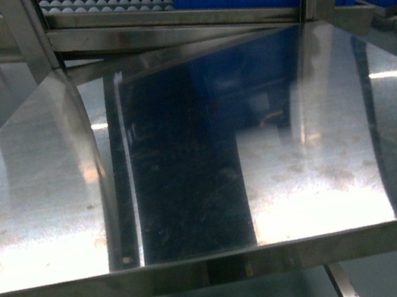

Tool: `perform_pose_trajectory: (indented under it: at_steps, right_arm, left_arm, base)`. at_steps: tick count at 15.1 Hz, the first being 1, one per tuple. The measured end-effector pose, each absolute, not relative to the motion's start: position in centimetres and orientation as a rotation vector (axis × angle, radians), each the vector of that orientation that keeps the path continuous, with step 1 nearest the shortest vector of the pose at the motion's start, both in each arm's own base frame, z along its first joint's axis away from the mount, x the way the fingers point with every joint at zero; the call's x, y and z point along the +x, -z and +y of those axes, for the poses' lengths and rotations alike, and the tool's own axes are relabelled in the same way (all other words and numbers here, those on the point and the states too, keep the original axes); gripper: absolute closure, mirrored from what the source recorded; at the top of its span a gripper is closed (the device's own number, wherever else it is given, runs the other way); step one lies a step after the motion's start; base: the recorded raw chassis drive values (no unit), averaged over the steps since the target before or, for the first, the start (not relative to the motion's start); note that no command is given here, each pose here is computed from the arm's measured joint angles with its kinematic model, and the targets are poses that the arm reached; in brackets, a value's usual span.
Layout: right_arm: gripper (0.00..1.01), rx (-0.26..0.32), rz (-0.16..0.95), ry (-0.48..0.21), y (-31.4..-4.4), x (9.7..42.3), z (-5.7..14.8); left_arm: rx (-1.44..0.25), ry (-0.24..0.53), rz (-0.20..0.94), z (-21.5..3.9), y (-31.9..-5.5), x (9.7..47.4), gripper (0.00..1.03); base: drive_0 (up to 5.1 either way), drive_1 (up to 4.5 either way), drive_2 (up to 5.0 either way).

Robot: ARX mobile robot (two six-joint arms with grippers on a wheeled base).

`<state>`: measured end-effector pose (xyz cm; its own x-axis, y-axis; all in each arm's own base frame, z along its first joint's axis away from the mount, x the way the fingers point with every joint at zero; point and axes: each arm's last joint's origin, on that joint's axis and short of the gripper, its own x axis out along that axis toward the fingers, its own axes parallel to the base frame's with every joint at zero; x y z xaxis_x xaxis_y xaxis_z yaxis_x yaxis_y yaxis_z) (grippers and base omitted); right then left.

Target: Pick capacitor and pack into box

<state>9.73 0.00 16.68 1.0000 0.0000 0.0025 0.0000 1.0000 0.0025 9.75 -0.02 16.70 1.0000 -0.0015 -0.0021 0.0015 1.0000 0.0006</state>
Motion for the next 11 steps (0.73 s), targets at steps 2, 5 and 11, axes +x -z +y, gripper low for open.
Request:
perform_pose_trajectory:
  at_steps: [2, 5, 11]
  right_arm:
    - [0.03, 0.002, -0.003, 0.000, -16.68, 9.73, 0.00]
    - [0.03, 0.002, -0.002, 0.000, -16.68, 9.73, 0.00]
    - [0.03, 0.003, -0.002, 0.000, -16.68, 9.73, 0.00]
  left_arm:
    - [0.000, 0.002, 0.003, -0.02, -16.69, 9.75, 0.59]
    - [0.000, 0.002, 0.004, -0.02, -16.69, 9.75, 0.59]
    - [0.000, 0.001, 0.003, -0.02, -16.69, 9.75, 0.59]
  base:
    - [0.0, 0.00, 0.0]
    - [0.0, 0.00, 0.0]
    - [0.0, 0.00, 0.0]
